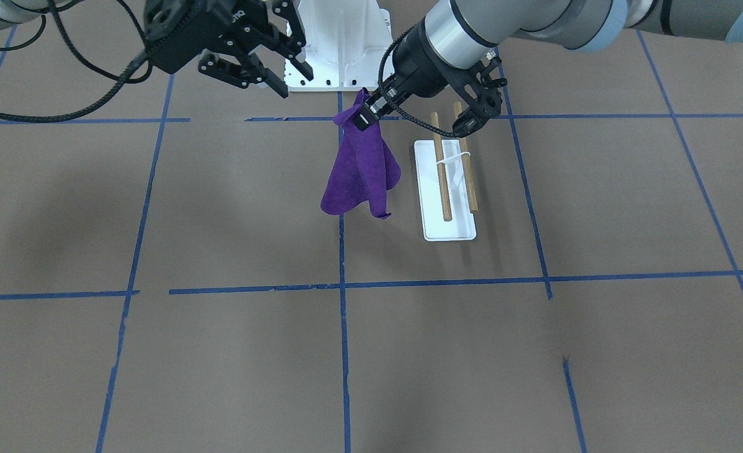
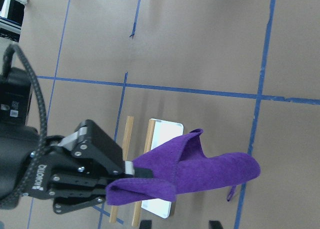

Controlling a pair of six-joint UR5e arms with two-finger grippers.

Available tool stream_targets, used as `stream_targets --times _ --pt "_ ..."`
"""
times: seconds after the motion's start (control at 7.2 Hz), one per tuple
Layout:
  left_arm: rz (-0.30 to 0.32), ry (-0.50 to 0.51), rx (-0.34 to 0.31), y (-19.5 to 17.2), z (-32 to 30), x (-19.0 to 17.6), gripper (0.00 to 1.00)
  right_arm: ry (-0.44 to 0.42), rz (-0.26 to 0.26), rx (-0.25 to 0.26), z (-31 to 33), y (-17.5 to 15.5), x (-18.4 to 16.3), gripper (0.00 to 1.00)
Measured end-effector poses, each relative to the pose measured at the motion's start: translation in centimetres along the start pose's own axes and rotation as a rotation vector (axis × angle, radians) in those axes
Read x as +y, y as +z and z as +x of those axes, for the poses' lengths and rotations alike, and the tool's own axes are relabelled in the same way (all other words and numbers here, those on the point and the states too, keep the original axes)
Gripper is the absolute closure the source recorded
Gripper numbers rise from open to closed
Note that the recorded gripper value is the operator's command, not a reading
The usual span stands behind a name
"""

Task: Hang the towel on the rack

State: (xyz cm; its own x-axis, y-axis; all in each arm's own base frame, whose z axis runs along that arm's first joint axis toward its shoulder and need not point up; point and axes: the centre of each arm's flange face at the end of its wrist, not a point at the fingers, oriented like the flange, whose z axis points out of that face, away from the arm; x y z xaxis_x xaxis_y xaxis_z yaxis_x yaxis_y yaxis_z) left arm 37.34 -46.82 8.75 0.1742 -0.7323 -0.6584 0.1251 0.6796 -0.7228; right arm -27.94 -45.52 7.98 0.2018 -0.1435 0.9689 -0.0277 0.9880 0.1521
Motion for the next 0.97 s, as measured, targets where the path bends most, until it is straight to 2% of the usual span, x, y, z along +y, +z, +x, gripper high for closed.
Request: stream_targets --times 0.28,0.56,0.69,0.97 --pt "-0.005 0.265 0.010 -2.1 -3.9 0.1 1.00 0.022 0.015 0.025 5.1 -2.8 -0.3 0.00" --pt "-0.011 0.536 -0.003 -2.4 -6.5 -0.2 1.00 0.009 0.023 0.053 7.8 -3.1 -0.5 0.00" --pt "-0.015 0.625 -0.019 -2.1 -7.8 -0.6 1.00 0.007 0.024 0.061 8.5 -3.0 -0.6 0.00" --pt "-0.022 0.696 -0.061 -1.0 -10.2 -2.2 1.00 0.000 0.026 0.082 9.7 -2.5 -1.0 0.00"
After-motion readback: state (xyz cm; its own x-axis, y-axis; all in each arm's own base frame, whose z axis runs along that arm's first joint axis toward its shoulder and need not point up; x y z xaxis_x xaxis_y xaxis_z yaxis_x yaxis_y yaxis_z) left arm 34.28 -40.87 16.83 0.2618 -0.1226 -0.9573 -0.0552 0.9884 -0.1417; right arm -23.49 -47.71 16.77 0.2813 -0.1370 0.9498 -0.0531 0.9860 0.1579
